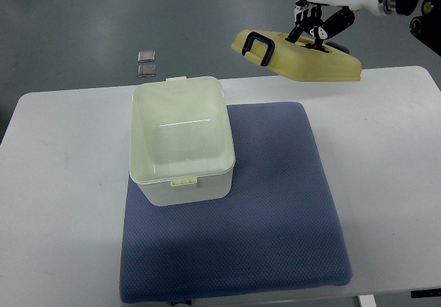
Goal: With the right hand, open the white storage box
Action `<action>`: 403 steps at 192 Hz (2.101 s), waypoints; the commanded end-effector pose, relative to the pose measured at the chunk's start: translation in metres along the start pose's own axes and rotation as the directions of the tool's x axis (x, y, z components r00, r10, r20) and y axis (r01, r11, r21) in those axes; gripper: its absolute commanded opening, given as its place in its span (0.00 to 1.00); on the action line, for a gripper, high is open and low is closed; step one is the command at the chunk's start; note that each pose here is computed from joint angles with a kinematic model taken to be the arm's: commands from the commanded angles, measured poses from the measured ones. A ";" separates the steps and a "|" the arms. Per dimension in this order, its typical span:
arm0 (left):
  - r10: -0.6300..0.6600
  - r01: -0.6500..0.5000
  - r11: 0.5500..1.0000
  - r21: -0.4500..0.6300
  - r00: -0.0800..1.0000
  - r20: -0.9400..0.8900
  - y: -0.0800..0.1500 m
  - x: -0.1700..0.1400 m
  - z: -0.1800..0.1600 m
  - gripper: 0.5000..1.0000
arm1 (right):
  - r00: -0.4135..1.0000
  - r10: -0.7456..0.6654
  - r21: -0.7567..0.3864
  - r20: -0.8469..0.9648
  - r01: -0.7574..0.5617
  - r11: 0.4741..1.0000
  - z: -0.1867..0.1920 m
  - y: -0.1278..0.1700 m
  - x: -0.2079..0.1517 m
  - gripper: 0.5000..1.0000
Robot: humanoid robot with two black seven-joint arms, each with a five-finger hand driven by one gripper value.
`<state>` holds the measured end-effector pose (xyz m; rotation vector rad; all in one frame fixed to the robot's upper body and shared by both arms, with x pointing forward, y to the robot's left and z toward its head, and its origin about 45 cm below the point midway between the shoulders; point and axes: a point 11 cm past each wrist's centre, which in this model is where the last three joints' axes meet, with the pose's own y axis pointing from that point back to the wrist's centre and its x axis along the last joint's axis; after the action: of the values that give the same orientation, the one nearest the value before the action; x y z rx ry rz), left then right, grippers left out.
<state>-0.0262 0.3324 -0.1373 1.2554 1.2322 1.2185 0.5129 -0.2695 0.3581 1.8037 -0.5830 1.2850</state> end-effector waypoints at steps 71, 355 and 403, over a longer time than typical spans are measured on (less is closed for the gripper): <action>0.000 0.000 1.000 0.001 1.000 0.003 0.000 0.000 0.000 1.00 | 0.969 -0.191 -0.119 0.158 0.210 0.970 0.030 0.002 -0.074 0.00; 0.002 -0.002 1.000 -0.001 1.000 0.000 0.000 0.001 0.001 1.00 | 0.914 -0.302 -0.009 0.271 0.316 0.949 -0.020 -0.036 -0.106 0.65; 0.002 -0.002 1.000 -0.006 1.000 0.001 0.000 0.000 0.004 1.00 | 0.907 -0.161 -0.001 0.389 0.175 0.984 -0.012 -0.030 -0.070 0.68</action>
<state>-0.0229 0.3325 -0.1373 1.2519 1.2276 1.2214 0.4980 -0.2450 0.2684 1.9709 -0.5181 0.8243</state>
